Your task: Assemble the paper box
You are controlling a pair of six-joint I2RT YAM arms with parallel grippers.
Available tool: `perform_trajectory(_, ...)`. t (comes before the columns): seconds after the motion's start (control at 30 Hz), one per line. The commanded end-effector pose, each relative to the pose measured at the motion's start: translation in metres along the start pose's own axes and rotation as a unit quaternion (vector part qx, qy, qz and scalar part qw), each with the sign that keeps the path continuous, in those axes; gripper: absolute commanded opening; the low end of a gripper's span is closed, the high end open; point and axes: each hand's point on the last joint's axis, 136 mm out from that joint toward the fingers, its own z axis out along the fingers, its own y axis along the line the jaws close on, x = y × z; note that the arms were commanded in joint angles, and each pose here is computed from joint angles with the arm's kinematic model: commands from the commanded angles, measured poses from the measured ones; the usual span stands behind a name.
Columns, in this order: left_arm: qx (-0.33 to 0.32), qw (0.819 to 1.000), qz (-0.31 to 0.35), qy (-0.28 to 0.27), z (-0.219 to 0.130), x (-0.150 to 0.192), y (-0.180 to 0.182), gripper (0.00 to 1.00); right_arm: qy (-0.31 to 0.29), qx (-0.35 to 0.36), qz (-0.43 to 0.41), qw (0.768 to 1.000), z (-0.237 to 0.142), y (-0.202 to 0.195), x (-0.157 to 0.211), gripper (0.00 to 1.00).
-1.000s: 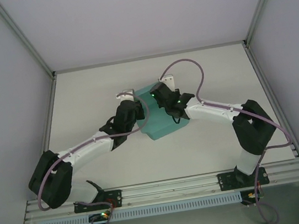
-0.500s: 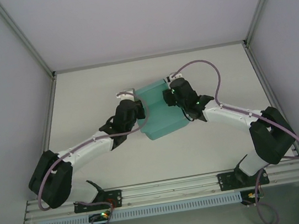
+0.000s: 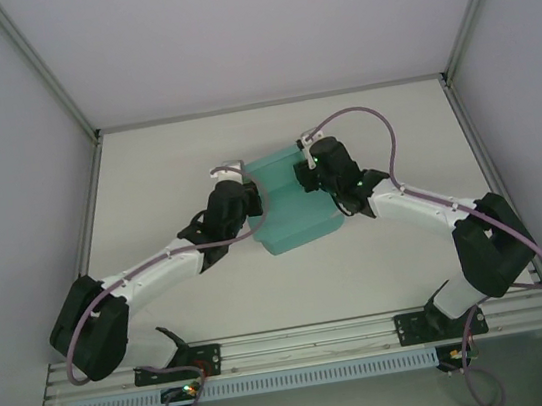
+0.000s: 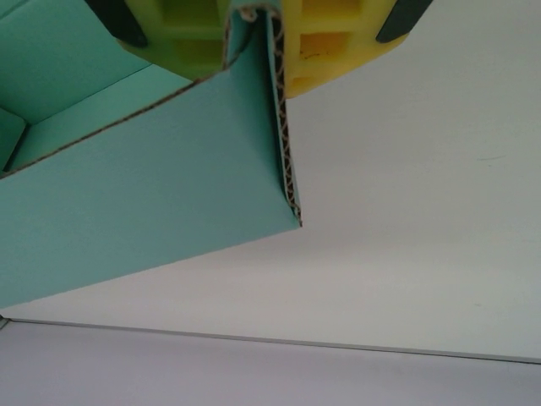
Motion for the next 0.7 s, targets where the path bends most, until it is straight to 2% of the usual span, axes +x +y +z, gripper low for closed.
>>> perform_trajectory(0.0,0.014,1.000,0.015,0.004,-0.007,-0.004,-0.006,0.00,-0.019,0.021,0.006,1.000,0.004,-0.010,-0.019,0.17)
perform_trajectory(0.13,0.011,1.000,0.014,0.003,-0.007,-0.006,-0.008,0.00,-0.005,0.155,0.031,0.987,0.003,-0.051,-0.010,0.09)
perform_trajectory(0.23,0.000,1.000,0.015,0.004,-0.007,-0.006,-0.005,0.00,0.020,0.286,0.040,0.957,-0.008,-0.089,0.002,0.03)
perform_trajectory(0.33,-0.028,0.999,0.014,0.008,-0.008,-0.008,0.004,0.00,0.034,0.368,0.034,0.929,-0.018,-0.112,0.011,0.00)
perform_trajectory(0.5,-0.065,0.998,0.010,0.011,-0.010,-0.009,0.015,0.00,0.043,0.450,0.023,0.892,-0.032,-0.133,0.016,0.02)
perform_trajectory(0.57,-0.084,0.996,0.012,0.015,-0.010,-0.009,0.021,0.00,0.049,0.476,0.005,0.878,-0.036,-0.138,0.015,0.00)
perform_trajectory(0.67,-0.106,0.994,0.015,0.015,-0.012,-0.008,0.030,0.00,0.068,0.491,-0.031,0.868,-0.026,-0.142,0.019,0.00)
